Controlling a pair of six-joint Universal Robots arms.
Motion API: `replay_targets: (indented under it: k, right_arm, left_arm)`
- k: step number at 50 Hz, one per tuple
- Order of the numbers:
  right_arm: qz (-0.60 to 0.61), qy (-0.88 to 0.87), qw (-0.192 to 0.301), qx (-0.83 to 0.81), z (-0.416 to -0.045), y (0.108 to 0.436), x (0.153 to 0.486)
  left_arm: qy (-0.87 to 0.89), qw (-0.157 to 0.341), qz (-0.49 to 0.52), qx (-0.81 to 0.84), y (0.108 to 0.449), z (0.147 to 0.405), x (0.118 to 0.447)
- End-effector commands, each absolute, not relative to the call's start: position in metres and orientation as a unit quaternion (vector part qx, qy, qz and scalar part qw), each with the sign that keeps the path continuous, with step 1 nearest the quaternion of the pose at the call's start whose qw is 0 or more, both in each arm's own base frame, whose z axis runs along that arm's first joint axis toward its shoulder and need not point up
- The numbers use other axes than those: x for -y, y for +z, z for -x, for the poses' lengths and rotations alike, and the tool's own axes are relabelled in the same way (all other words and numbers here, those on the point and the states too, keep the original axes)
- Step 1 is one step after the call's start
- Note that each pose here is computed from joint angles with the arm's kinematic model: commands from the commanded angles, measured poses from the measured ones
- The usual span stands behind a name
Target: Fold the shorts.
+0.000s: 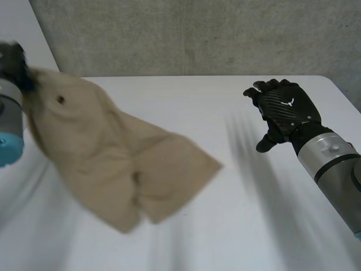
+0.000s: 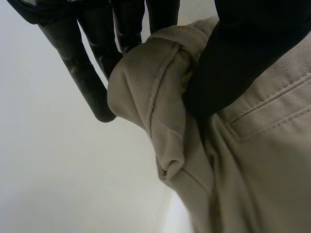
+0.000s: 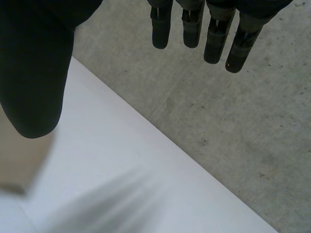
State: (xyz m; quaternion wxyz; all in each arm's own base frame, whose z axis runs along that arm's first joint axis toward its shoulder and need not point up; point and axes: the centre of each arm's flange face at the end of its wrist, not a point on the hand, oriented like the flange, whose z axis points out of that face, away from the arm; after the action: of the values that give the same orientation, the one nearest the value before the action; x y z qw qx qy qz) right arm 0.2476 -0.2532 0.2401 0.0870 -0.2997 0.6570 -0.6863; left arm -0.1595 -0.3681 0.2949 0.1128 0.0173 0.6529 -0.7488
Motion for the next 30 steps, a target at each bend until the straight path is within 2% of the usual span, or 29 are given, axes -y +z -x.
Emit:
replay_targets:
  k: [1, 4, 5, 7, 8, 9, 12, 13, 15, 17, 20, 21, 24, 30]
  right_arm:
    - [0.301, -0.681, 0.087, -0.662, -0.248, 0.236, 0.254]
    - [0.301, -0.681, 0.088, -0.662, -0.248, 0.235, 0.254]
    - [0.301, -0.681, 0.088, -0.662, -0.248, 0.235, 0.254]
    - [0.301, -0.68, 0.087, -0.663, -0.248, 0.234, 0.255]
    - [0.301, -0.682, 0.086, -0.661, -0.248, 0.235, 0.255]
    - [0.3, -0.682, 0.087, -0.662, -0.248, 0.235, 0.255]
    - [0.292, -0.686, 0.08, -0.662, -0.245, 0.237, 0.26]
    - [0.287, -0.687, 0.076, -0.663, -0.244, 0.238, 0.261]
    - [0.272, -0.691, 0.063, -0.667, -0.24, 0.239, 0.265]
    - [0.233, -0.698, 0.026, -0.677, -0.229, 0.243, 0.273]
    - [0.178, -0.702, -0.027, -0.689, -0.209, 0.247, 0.285]
    - [0.167, -0.703, -0.038, -0.69, -0.205, 0.248, 0.287]
    - [0.143, -0.706, -0.065, -0.69, -0.196, 0.252, 0.293]
    - [0.141, -0.708, -0.066, -0.689, -0.194, 0.254, 0.296]
  left_arm:
    - [-0.804, 0.095, -0.041, -0.586, 0.334, 0.191, 0.356]
    - [-0.807, 0.056, -0.063, -0.584, 0.333, 0.221, 0.338]
    - [-0.805, 0.032, -0.082, -0.586, 0.329, 0.241, 0.327]
    - [-0.797, 0.01, -0.106, -0.595, 0.317, 0.262, 0.315]
    - [-0.79, -0.002, -0.121, -0.601, 0.308, 0.274, 0.309]
    - [-0.775, -0.029, -0.155, -0.612, 0.288, 0.301, 0.296]
    - [-0.751, -0.072, -0.209, -0.622, 0.258, 0.341, 0.269]
    - [-0.737, -0.095, -0.24, -0.625, 0.24, 0.362, 0.252]
    - [-0.722, -0.115, -0.269, -0.627, 0.221, 0.382, 0.235]
    - [-0.702, -0.141, -0.307, -0.627, 0.195, 0.405, 0.215]
    - [-0.69, -0.168, -0.336, -0.619, 0.172, 0.427, 0.196]
    - [-0.685, -0.181, -0.348, -0.614, 0.158, 0.438, 0.186]
    - [-0.677, -0.196, -0.367, -0.608, 0.14, 0.45, 0.169]
    - [-0.662, -0.208, -0.395, -0.602, 0.133, 0.45, 0.155]
